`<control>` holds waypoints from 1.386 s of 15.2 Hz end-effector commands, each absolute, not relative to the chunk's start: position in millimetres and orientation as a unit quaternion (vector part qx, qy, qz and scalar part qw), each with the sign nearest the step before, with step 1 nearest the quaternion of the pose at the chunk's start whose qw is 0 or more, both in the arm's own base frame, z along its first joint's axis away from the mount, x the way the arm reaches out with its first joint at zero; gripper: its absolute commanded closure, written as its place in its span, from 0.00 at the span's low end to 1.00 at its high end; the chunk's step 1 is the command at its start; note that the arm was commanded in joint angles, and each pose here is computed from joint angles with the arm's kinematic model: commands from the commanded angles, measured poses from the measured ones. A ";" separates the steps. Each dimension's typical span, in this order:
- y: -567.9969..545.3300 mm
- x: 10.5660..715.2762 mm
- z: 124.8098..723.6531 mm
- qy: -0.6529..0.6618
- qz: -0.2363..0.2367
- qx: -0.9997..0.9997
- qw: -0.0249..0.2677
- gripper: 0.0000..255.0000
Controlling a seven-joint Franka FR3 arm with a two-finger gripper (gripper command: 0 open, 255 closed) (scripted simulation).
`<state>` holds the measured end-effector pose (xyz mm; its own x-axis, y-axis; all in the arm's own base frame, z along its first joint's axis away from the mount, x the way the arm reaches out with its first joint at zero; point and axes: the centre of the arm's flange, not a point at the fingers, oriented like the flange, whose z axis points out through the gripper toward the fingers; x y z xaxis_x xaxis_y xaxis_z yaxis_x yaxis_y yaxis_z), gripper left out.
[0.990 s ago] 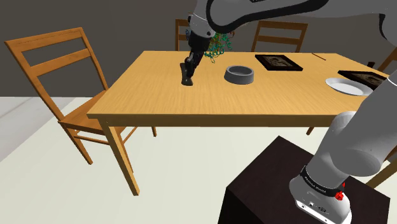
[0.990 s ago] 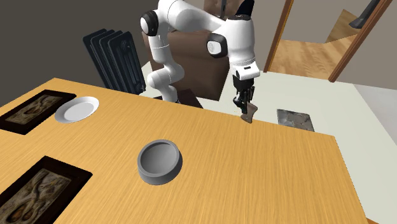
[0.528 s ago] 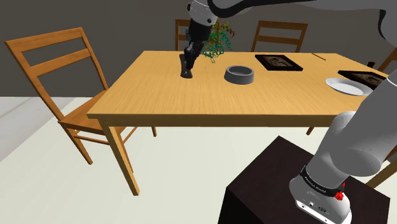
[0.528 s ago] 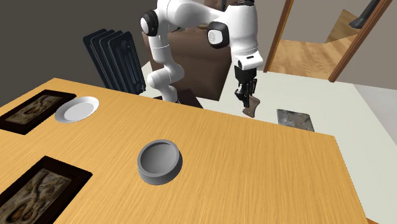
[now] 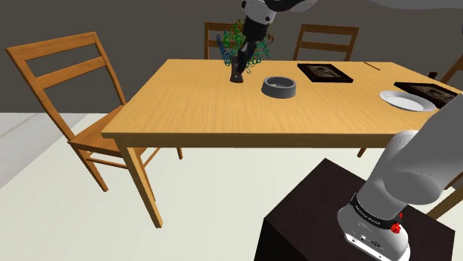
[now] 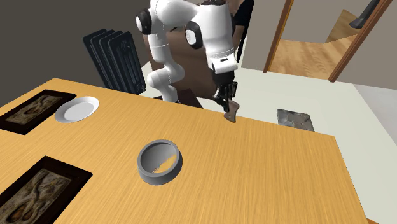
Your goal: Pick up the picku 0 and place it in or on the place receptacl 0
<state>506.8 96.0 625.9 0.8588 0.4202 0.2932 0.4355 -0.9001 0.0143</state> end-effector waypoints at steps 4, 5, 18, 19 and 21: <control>30.0 507.7 626.0 -0.223 -0.146 -0.963 0.026 1.00; 16.9 507.7 626.4 -0.223 -0.146 -0.963 0.026 1.00; -154.7 507.0 630.6 -0.223 -0.146 -0.963 0.026 1.00; -167.9 506.9 630.9 -0.223 -0.146 -0.963 0.026 1.00; -194.2 506.8 631.5 -0.223 -0.146 -0.963 0.026 1.00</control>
<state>505.4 -180.0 633.7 0.8588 0.4201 0.2933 0.4356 -0.9000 0.0137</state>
